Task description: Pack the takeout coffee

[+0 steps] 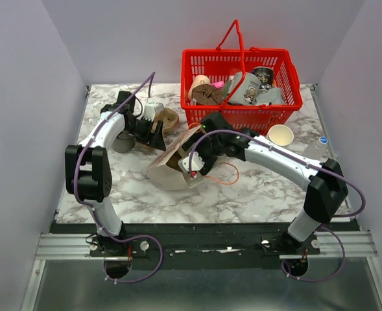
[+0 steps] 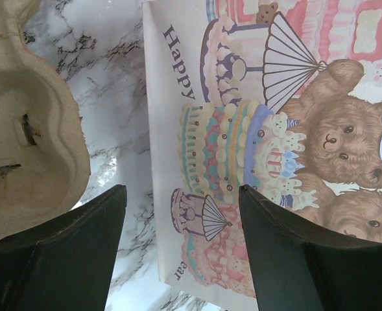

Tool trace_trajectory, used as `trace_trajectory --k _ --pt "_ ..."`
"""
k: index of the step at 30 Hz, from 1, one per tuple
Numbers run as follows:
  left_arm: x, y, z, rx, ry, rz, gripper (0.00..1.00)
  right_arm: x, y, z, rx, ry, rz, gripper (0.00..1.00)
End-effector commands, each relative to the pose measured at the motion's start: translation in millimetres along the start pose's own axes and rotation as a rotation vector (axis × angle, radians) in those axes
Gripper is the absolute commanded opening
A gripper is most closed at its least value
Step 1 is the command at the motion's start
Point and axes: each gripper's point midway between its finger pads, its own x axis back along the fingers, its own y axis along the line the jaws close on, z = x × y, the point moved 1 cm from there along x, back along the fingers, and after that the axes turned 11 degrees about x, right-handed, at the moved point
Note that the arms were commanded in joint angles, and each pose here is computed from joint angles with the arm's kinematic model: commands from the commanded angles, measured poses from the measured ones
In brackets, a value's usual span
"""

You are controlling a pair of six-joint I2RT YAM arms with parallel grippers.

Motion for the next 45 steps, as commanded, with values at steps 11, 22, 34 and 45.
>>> trace_trajectory --k 11,22,34,45 --pt "-2 -2 -2 -0.001 0.017 0.019 0.78 -21 19 12 0.006 0.015 -0.120 0.01" --pt "0 -5 -3 -0.007 0.013 0.024 0.78 -36 50 14 0.001 -0.009 -0.259 0.00" --pt "14 -21 5 -0.044 -0.028 0.029 0.78 -62 58 31 0.042 0.030 -0.304 0.01" --pt "15 -25 1 -0.062 -0.077 0.047 0.79 -27 27 32 -0.055 0.112 -0.184 0.59"
